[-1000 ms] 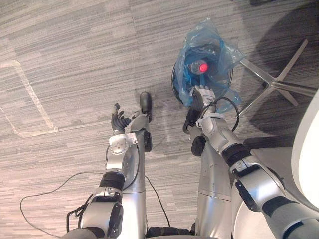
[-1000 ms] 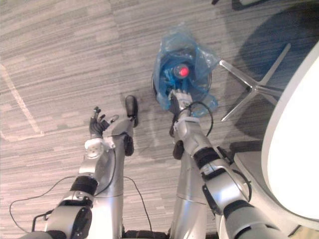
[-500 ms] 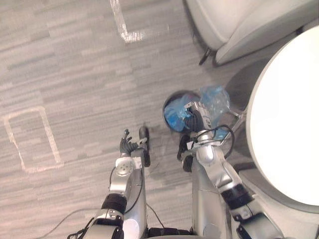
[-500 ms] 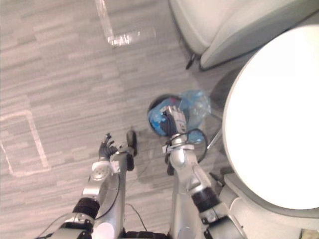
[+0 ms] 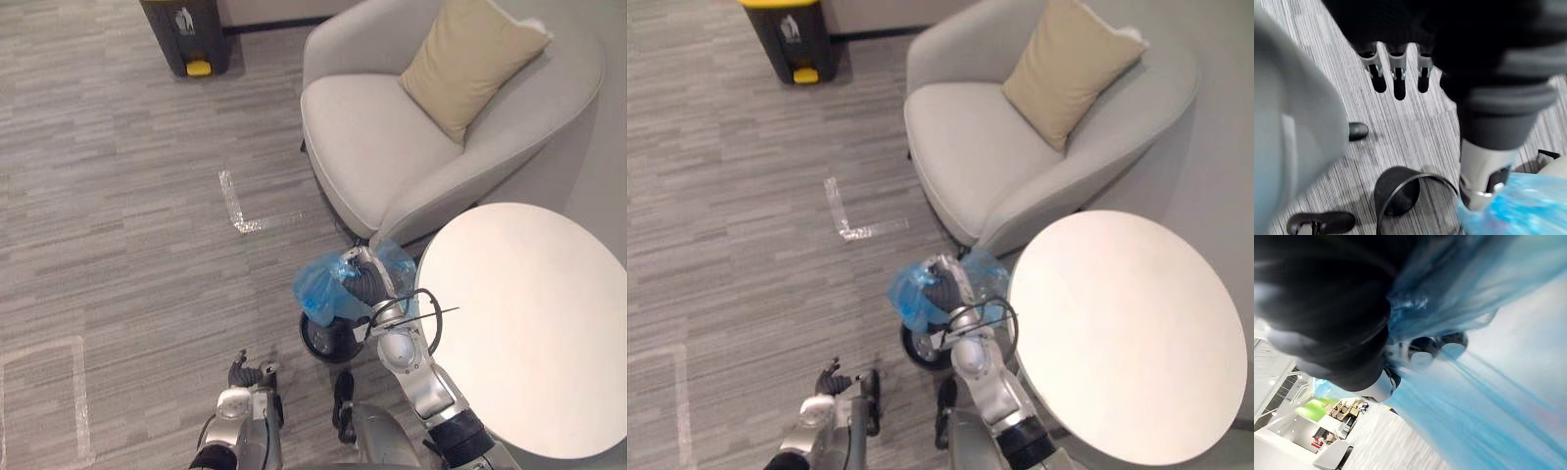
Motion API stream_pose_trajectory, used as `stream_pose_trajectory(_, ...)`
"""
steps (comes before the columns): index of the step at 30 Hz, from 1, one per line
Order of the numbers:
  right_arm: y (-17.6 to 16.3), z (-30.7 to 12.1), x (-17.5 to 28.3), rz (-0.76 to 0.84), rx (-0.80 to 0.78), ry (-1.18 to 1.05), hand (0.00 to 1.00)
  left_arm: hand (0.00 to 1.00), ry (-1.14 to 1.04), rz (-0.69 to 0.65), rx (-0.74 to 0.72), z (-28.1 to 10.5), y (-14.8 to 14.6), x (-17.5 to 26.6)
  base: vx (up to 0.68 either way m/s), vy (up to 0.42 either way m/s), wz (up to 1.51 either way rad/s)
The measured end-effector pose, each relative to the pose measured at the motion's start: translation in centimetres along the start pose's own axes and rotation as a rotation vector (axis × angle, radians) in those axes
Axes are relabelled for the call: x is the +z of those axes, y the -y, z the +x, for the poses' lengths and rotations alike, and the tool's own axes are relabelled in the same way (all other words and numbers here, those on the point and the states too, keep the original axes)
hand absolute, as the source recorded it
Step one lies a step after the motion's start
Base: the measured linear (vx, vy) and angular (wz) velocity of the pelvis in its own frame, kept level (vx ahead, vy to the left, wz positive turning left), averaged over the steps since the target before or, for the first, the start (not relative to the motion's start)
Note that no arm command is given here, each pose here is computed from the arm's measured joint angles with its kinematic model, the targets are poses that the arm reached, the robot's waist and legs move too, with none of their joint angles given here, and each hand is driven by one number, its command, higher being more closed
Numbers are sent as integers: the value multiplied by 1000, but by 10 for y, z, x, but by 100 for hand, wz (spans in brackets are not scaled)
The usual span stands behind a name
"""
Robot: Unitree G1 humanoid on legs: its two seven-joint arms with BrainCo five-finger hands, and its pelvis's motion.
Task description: Gather rubbish on tea table into small bin, then transfer packed bag to large trash can.
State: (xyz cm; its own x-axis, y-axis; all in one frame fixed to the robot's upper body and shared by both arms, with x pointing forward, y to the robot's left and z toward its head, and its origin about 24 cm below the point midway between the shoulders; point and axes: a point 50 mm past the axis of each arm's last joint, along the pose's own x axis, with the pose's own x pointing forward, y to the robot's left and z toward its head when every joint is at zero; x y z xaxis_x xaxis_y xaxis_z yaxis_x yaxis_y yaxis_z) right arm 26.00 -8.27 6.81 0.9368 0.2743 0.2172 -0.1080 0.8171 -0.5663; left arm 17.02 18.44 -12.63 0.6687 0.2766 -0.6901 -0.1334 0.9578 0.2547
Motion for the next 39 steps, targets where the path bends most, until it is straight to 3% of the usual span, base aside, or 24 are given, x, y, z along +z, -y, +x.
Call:
stream_pose_trajectory(10,15,-7,-10,-5,76,17,100,0,428,4,-65,-35,-9,63,31,19,-6)
stream_pose_trajectory(17,36,-4,12,-16,80,157,100,0,672,28,-109,-57,-16,104,31,9,-5)
stream_pose_trajectory(28,33,8,55,86,131,355,100,0,838,87,-364,-74,35,146,-3,32,-18)
stream_pose_trajectory(39,15,11,89,223,216,479,100,0,956,190,-395,-80,53,175,-39,0,-21)
